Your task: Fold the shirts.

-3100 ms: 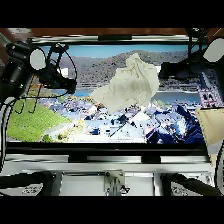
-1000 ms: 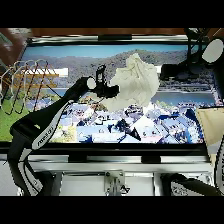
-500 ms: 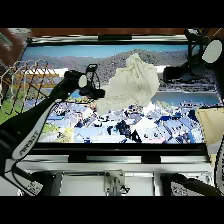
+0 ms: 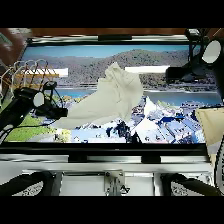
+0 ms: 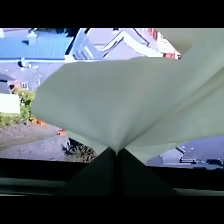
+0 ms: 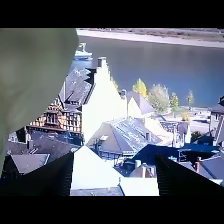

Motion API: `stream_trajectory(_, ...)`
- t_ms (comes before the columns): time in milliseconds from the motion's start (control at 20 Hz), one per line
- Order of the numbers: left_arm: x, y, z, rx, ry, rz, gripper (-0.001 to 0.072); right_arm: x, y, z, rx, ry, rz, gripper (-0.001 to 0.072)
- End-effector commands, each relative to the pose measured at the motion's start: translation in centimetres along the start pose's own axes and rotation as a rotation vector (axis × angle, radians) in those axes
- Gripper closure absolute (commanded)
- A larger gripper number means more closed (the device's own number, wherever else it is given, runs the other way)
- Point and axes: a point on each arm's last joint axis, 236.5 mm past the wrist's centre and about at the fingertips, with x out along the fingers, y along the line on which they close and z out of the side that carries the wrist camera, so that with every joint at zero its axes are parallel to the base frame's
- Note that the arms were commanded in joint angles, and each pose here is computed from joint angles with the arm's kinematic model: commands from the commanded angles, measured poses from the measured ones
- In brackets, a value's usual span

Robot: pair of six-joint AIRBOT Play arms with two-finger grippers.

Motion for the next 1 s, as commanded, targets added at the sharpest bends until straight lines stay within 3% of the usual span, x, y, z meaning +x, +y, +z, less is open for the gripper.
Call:
stream_trajectory(0,0.5,3.5,-2.8,-0.054,0.055,0.030,0.0661,0.0,0.7,-0.6,0.003,0.024,0.029,0.0086)
stream_trajectory(50,0.3,3.0,-2.0,-0.088,0.028,-0.017,0.0629,0.1,0.9,-0.6,0.004,0.029,0.037,0.0086)
stream_trajectory(150,-1.9,-0.4,1.1,-0.156,-0.060,-0.187,-0.0013,0.8,1.6,-0.9,0.008,0.050,0.067,0.0085)
stream_trajectory(250,-6.8,-4.9,5.6,-0.105,-0.222,-0.364,0.0000,1.9,3.1,-1.3,0.002,0.088,0.127,0.0085)
stream_trajectory(400,-12.6,-10.3,10.2,-0.015,-0.397,-0.467,0.0005,4.2,4.6,-2.0,0.000,0.151,0.190,0.0085)
stream_trajectory(700,-5.9,-26.7,11.6,0.099,-0.263,-0.643,-0.0001,3.9,4.2,-4.8,-0.020,0.277,0.201,0.0085)
stream_trajectory(950,-2.3,-33.3,12.7,0.057,-0.265,-0.686,0.0000,0.8,0.7,-6.1,0.045,0.292,0.175,0.0085)
